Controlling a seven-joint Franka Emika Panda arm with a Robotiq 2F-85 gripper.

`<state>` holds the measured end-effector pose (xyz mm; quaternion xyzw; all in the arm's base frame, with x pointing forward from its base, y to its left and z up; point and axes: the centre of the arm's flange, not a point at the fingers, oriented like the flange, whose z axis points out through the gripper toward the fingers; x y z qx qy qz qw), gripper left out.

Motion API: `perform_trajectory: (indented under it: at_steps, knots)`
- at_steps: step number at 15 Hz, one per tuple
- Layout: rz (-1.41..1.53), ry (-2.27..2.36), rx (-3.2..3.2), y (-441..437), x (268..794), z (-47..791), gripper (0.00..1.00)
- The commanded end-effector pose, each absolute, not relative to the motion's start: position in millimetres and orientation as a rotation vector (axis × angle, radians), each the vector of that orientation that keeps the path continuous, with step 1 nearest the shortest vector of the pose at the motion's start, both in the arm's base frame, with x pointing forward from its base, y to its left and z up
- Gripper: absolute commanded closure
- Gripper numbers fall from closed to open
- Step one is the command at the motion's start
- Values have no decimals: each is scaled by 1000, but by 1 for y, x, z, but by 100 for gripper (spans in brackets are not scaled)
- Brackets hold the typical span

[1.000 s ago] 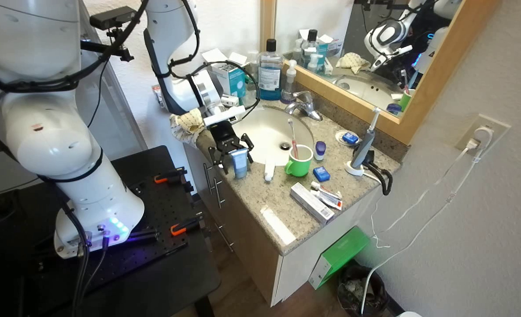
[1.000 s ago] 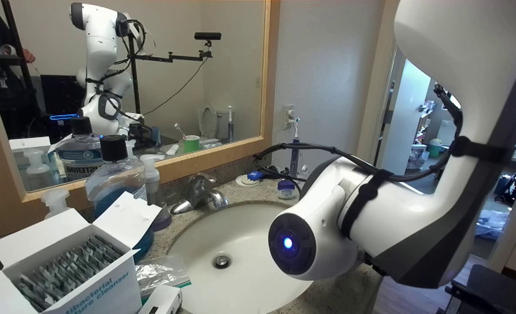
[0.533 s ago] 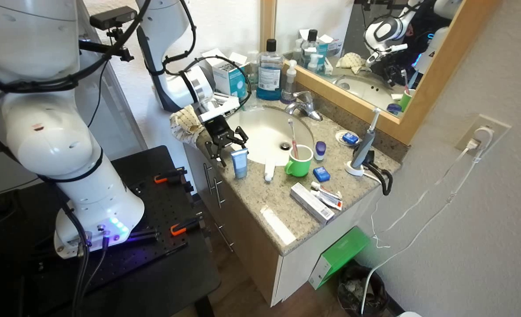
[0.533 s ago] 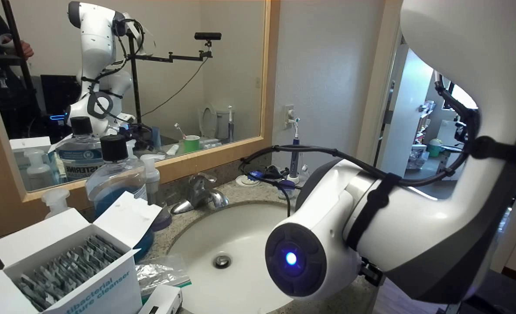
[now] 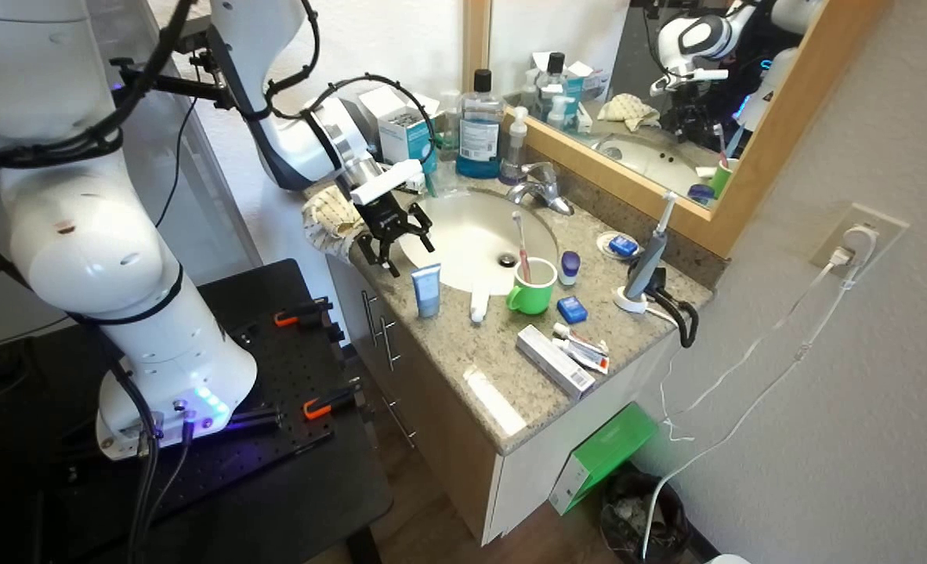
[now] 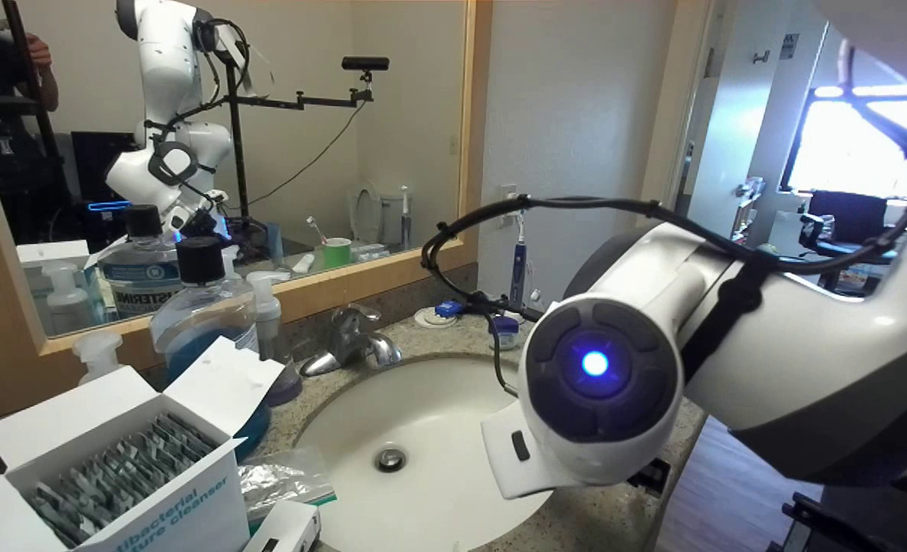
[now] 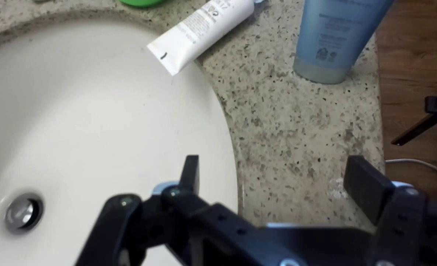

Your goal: Place the grey tube upside down

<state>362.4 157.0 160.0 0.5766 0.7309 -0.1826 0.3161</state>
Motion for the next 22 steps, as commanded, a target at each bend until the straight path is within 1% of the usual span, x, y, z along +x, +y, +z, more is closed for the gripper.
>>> perform_trajectory:
  at_steps: [1,8,14,18,19,22]
  knots:
    - [-366,2042,1413,156,332,219,0]
    - [-166,2150,1208,166,291,280,0]
    - [-51,2275,1085,178,285,317,0]
    - [1,2402,1035,175,291,333,0]
    - [-32,2352,1059,203,327,307,0]
    - [-20,2380,1046,200,331,313,0]
